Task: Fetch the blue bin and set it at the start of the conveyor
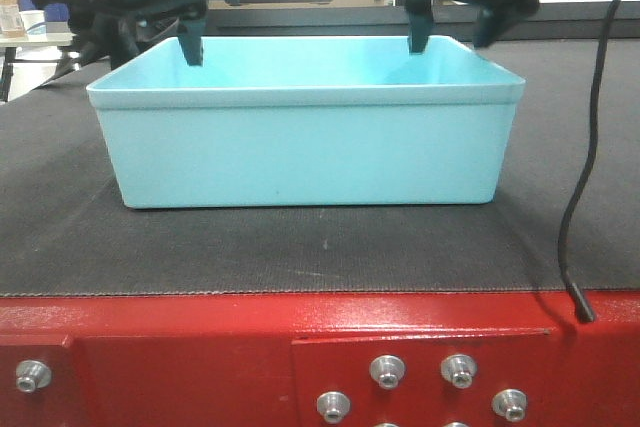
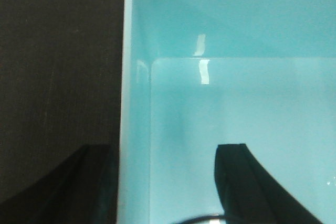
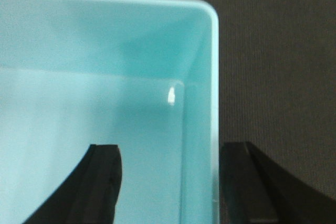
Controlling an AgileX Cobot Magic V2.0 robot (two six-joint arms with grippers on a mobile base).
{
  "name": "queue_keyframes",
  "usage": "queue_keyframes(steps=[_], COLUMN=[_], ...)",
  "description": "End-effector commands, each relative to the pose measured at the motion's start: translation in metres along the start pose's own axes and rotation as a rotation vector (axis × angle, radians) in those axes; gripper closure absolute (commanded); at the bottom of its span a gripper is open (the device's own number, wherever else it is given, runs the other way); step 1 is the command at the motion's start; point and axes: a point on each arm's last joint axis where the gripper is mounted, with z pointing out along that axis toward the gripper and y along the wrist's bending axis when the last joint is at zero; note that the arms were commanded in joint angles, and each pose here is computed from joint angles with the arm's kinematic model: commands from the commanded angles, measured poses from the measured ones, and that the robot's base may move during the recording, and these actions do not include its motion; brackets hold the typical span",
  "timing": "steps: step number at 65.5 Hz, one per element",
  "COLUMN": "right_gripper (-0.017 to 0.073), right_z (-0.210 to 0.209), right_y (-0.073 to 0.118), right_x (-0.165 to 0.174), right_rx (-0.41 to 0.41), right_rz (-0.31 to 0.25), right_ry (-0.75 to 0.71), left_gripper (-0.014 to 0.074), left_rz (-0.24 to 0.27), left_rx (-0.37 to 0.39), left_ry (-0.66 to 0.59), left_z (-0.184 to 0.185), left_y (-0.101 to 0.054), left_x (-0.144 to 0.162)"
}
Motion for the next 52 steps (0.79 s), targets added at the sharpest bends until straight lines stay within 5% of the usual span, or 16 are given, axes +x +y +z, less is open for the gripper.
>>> queue_keyframes(steps=[1,17,29,34,45,52], right_gripper=[0.0261,0.0299,0.058,0.0725,0.0726,0.0726], right_z=[-0.012,-0.046,-0.085,-0.094,-0.111,-0.12], right_y=[-0.001,-0.005,-0.012,-0.014,-0.017,-0.018], right_x=[-0.008,-0.021,-0.031,-0.033,-0.035,-0.031], right_rx=[-0.006,-0.02,-0.026,-0.028,-0.022,-0.048], right_rz=[-0.008,0.009,-0.008,-0.037,-0.126,-0.123], right_ry=[-0.045,-0.113,-0.178,-0.2,-0.231,-0.265], left_gripper=[0.0288,0.0358,0.0702,0.0704,0.0704,0.0704], left_rz=[-0.02,-0.036,-0.071,-0.092,-0.116,-0.117], left_rx=[0.028,0.046,0.083,0.105,0.198,0.254], left_ry=[-0.071,-0.151,-0.244,-0.249,-0.296,-0.329], left_z=[-0.02,-0.057,-0.102,-0.111,-0.121,-0.123], left_y=[0.003,0.011,0.021,0.022,0.023,0.025], left_x=[-0.014,-0.026,-0.037,-0.035,-0.021,-0.004])
